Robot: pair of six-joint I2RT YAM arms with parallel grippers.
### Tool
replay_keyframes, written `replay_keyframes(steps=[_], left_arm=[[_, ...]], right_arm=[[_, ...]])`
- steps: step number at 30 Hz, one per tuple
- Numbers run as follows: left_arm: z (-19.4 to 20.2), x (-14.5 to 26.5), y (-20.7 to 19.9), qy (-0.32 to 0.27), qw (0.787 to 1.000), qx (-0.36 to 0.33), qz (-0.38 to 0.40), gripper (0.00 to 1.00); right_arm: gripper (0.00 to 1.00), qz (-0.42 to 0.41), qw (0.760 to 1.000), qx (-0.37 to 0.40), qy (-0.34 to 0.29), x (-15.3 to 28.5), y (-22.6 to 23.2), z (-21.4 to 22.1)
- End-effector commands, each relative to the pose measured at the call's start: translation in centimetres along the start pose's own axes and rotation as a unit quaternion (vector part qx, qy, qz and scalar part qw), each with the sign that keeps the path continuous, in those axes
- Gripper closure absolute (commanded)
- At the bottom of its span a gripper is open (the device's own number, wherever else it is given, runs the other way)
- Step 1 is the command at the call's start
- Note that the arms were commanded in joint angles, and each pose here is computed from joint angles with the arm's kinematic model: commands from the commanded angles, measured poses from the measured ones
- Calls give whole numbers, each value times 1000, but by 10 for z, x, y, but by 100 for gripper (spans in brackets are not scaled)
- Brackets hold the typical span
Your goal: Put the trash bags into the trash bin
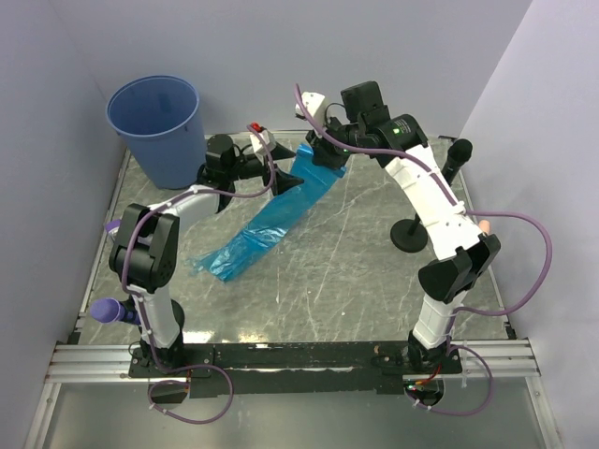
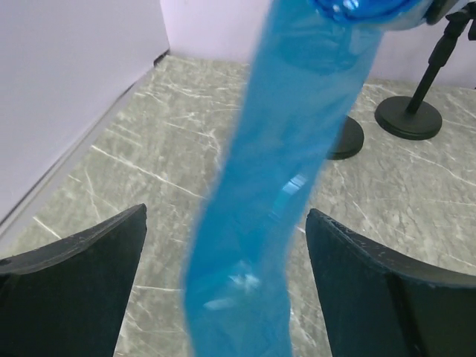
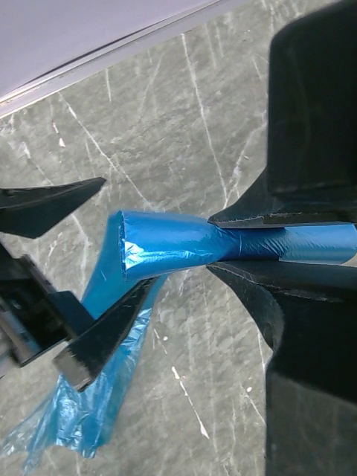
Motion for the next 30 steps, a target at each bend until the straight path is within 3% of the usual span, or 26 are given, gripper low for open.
replay_keyframes(steps=[1, 7, 11, 13, 16, 18, 21, 23, 30], left_arm=[[-26, -7, 6, -41, 998, -33, 23, 10], [-24, -20, -1, -55, 996, -18, 65, 10], [-25, -27, -16, -61, 991, 14, 116, 20], [-25, -29, -25, -64, 988, 29, 134, 31], [-29, -32, -33, -74, 984, 65, 150, 62], [-30, -31, -37, -92, 982, 82, 141, 71], [-25, -29, -40, -87, 982, 105, 129, 93], [-23, -27, -42, -84, 983, 107, 123, 97], [-17, -24, -47, -71, 981, 129, 122, 94]], right_arm=[[100, 21, 1000, -1, -10, 15, -2, -6], [100, 30, 999, 4, -11, 21, -3, -7], [100, 42, 999, 7, -8, 23, -5, -5], [100, 46, 999, 7, -6, 21, -7, -4], [100, 55, 998, 0, -5, 18, -10, -3], [100, 56, 998, -2, -4, 16, -11, -3], [100, 67, 998, -6, -3, 15, -14, -3], [100, 74, 997, -9, -2, 15, -16, -2], [100, 101, 994, -49, -9, 15, -28, -1]])
Point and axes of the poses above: each gripper's point midway between its finger pads, its own x axis back along the fingers, its own y axis along the line the jaws close on, z = x × y, the point moved 6 cm from there along x, back along the fingers, and after that the axes turned 10 degrees about -x, right-handed, at the moved point
